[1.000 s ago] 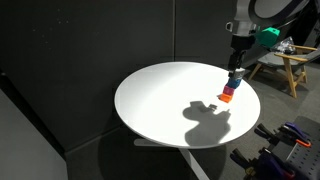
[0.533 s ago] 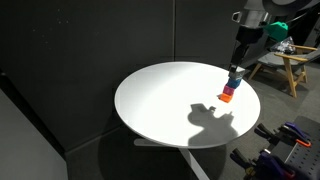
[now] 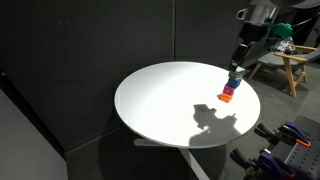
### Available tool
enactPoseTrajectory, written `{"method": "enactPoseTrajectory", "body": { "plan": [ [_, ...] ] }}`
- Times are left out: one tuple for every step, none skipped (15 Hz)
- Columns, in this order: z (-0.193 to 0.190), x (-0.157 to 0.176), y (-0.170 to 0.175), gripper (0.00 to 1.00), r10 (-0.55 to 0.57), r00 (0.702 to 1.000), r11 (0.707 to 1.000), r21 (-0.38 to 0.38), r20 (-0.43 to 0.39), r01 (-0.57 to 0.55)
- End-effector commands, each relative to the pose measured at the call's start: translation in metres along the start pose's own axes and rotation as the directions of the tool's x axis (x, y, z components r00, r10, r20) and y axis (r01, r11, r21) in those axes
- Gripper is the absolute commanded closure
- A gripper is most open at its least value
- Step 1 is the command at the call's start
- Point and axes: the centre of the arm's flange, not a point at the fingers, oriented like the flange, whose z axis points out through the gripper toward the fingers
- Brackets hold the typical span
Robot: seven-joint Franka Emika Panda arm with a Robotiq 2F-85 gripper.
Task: Put the grey block on top of the stacked blocks
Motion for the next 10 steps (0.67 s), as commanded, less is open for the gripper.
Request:
{"method": "enactPoseTrajectory", "body": {
  "plan": [
    [-0.0033,-0.0053,0.0004,0.00,0.021,1.000,1.000,0.013,0.007,-0.021],
    [0.0007,-0.0008,0.0004,0.00,0.005,1.000,1.000,0.002,0.005,-0.005],
    [0.0010,-0.0012,0.0005,0.00,0.006,1.000,1.000,0.003,0.007,-0.006],
    [0.0012,-0.0013,0.0004,0.00,0.006,1.000,1.000,0.003,0.008,-0.006],
    [0.0013,-0.0014,0.0004,0.00,0.007,1.000,1.000,0.003,0.009,-0.007],
    [0.0013,-0.0014,0.0005,0.00,0.007,1.000,1.000,0.003,0.009,-0.007],
    [0.0014,-0.0014,0.0005,0.00,0.007,1.000,1.000,0.003,0.009,-0.007],
    [0.0014,-0.0014,0.0005,0.00,0.007,1.000,1.000,0.003,0.009,-0.007],
    [0.0014,-0.0015,0.0005,0.00,0.007,1.000,1.000,0.003,0.009,-0.007],
    [0.0014,-0.0015,0.0005,0.00,0.007,1.000,1.000,0.003,0.009,-0.007]
  ]
}}
